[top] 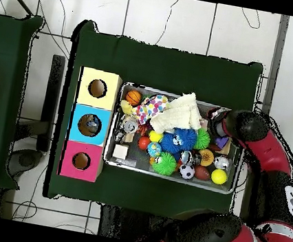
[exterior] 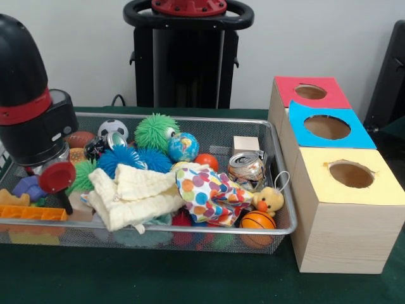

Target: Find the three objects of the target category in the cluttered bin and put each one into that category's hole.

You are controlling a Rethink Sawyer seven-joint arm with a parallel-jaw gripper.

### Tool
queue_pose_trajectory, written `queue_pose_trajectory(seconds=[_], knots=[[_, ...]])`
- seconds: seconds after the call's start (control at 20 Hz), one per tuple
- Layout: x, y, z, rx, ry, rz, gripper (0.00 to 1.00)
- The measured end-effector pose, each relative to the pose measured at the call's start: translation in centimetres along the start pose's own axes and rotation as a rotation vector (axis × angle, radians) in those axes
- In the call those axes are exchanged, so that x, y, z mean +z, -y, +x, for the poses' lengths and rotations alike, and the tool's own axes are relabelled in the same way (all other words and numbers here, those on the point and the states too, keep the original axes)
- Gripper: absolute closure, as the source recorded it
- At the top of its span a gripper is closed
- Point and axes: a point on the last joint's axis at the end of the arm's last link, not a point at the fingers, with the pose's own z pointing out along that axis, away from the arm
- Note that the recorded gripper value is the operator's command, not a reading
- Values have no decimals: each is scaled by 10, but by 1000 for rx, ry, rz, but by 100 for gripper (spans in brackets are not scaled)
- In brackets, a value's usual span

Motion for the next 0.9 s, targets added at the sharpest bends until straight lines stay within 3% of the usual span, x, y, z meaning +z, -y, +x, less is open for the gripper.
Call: queue_pose_trajectory(seconds=[0.4, 0.9], knots=[[5, -11, 25, 162, -4, -62, 100], [11, -24, 60, 245, -60, -64, 100]])
